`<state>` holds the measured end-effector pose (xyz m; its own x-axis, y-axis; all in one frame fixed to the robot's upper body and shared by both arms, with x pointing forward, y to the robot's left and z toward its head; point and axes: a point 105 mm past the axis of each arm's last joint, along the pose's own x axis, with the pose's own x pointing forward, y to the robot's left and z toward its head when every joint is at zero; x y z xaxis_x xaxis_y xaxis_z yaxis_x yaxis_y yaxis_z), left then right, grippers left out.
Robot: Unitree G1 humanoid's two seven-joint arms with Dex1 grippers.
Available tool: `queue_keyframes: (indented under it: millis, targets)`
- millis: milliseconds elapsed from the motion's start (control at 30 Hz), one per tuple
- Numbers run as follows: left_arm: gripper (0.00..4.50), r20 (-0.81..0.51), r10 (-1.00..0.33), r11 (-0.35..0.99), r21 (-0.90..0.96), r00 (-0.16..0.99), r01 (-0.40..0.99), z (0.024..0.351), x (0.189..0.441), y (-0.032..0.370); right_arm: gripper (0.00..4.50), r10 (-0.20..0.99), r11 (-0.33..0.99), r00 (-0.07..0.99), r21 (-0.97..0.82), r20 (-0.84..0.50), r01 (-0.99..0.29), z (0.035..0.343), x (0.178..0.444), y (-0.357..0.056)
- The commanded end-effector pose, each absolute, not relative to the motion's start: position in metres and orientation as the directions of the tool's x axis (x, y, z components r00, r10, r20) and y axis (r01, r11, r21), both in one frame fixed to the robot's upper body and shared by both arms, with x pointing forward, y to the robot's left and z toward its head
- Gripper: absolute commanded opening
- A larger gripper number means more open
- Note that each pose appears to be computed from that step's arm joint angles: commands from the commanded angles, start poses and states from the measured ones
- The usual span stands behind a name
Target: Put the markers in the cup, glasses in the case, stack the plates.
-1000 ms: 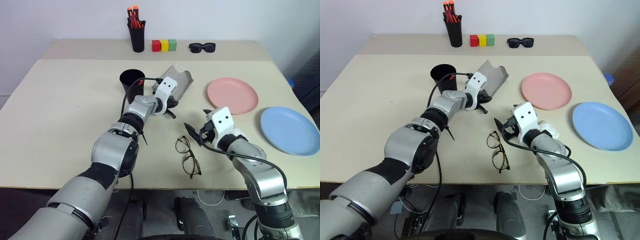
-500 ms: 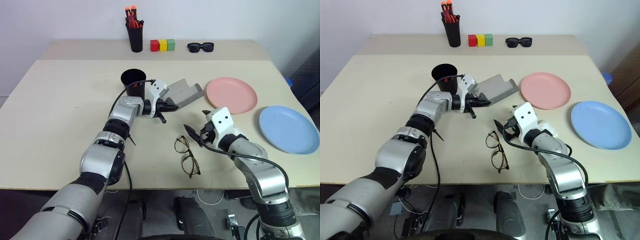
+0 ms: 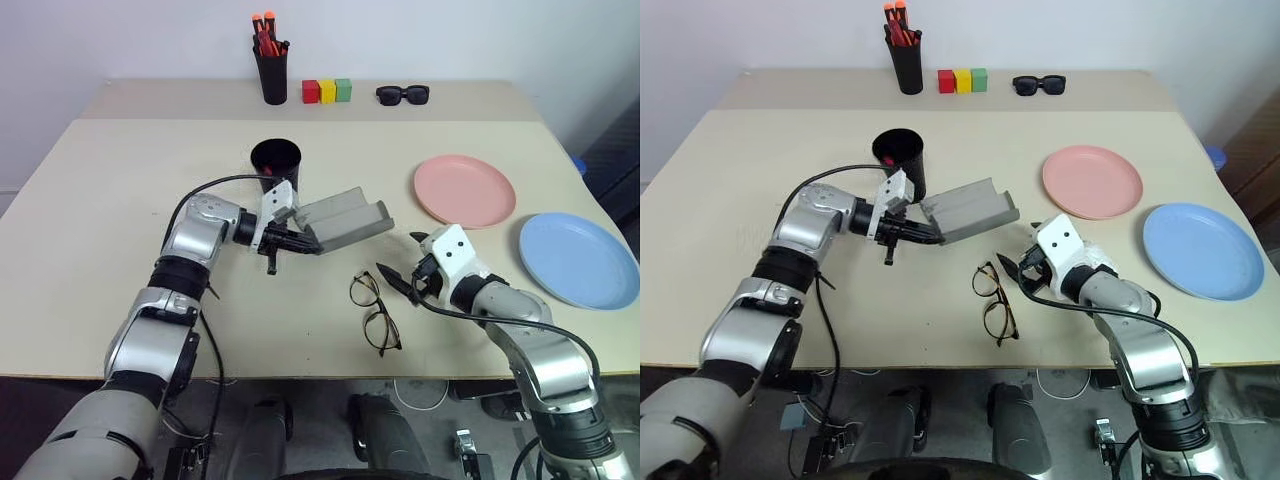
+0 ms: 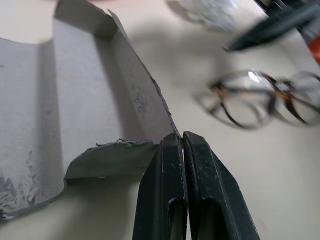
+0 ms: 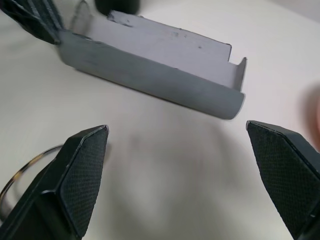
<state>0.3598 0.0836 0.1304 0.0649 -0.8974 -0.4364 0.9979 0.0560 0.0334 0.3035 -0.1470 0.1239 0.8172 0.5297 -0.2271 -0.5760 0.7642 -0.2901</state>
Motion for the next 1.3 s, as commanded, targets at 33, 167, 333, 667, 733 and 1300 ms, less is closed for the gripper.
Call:
queue_keyframes:
  millis: [33, 167, 333, 667, 733, 1300]
  targets:
    - [0.04, -0.415, -0.909, 0.013, 0.075, 0.043, 0.997, 0.143, 0.354, 0.085, 4.50, 0.563, 0.743, 0.808, -0.324, -0.173, -0.586, 0.140, 0.299, -0.143]
    - [0.04, -0.407, -0.909, 0.054, 0.092, 0.087, 0.994, 0.144, 0.359, 0.088, 4.50, 0.571, 0.737, 0.803, -0.322, -0.173, -0.594, 0.139, 0.299, -0.140]
    - [0.04, -0.405, -0.912, 0.033, 0.086, 0.065, 0.996, 0.146, 0.354, 0.091, 4.50, 0.586, 0.726, 0.791, -0.320, -0.176, -0.609, 0.138, 0.298, -0.136]
    - [0.04, -0.471, -0.882, -0.058, 0.073, -0.017, 0.996, 0.139, 0.338, 0.110, 4.50, 0.681, 0.630, 0.691, -0.285, -0.242, -0.722, 0.136, 0.278, -0.131]
    - [0.04, -0.476, -0.879, -0.061, 0.073, -0.019, 0.995, 0.138, 0.338, 0.110, 4.50, 0.689, 0.622, 0.681, -0.280, -0.249, -0.732, 0.137, 0.277, -0.131]
    - [2.79, -0.269, -0.939, 0.166, 0.195, 0.215, 0.967, 0.166, 0.341, 0.123, 4.50, 0.684, 0.672, 0.641, -0.039, -0.349, -0.739, 0.145, 0.263, -0.137]
